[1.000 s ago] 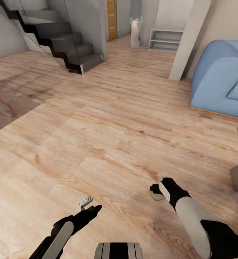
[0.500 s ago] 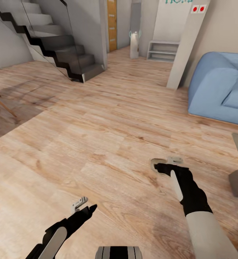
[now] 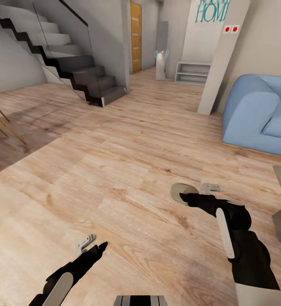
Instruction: Place each of the two pumpkins and all three candles from the living room inside a cabinet in the living room (use any cabinet), then make sure every cabinet is closed, and position the cauldron so it is next to a table in the living room.
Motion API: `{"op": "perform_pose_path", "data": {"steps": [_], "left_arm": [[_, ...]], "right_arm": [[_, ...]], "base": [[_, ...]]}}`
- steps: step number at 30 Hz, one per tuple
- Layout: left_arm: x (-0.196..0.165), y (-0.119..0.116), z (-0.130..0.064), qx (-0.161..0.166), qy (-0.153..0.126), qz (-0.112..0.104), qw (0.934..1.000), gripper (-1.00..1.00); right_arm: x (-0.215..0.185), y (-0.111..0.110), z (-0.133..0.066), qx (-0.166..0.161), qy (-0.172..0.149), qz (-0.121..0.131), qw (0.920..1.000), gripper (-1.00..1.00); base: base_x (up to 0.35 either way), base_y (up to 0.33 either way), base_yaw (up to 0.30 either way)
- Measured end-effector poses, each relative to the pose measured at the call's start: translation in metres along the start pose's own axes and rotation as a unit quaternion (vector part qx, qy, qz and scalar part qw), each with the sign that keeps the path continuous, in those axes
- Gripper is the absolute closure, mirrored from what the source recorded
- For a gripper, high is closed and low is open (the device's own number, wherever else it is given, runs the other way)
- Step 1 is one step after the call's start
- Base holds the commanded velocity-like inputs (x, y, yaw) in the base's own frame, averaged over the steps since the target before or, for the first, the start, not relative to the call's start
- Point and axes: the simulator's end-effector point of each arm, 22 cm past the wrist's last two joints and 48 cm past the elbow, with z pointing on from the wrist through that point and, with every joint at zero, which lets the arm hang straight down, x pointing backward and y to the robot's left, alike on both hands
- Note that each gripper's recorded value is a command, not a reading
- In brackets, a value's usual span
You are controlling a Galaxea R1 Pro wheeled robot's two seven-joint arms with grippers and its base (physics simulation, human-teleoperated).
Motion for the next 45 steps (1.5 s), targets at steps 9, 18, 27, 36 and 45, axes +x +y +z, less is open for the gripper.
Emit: {"op": "perform_pose_path", "data": {"steps": [9, 18, 27, 36, 45], "left_arm": [[-0.037, 0.067, -0.072, -0.035, -0.080, -0.062, 0.9942, -1.00], [-0.028, 0.098, -0.083, -0.062, -0.082, -0.074, 0.9920, -1.00], [-0.029, 0.101, -0.087, -0.062, -0.088, -0.077, 0.9912, -1.00], [-0.030, 0.100, -0.088, -0.061, -0.090, -0.077, 0.9912, -1.00], [-0.031, 0.096, -0.089, -0.063, -0.094, -0.052, 0.9922, -1.00]], "right_arm": [[0.005, 0.038, -0.017, -0.059, 0.027, -0.012, 0.9978, 1.00], [-0.006, 0.061, -0.030, -0.073, 0.016, -0.040, 0.9964, 1.00], [-0.021, 0.065, -0.046, -0.074, -0.001, -0.046, 0.9962, 1.00], [-0.022, 0.072, -0.049, -0.078, -0.003, -0.052, 0.9956, 1.00], [-0.021, 0.072, -0.049, -0.079, -0.002, -0.054, 0.9954, 1.00]], "base": [[0.000, 0.000, 0.286], [0.000, 0.000, 0.298], [0.000, 0.000, 0.298], [0.000, 0.000, 0.298], [0.000, 0.000, 0.298]]}}
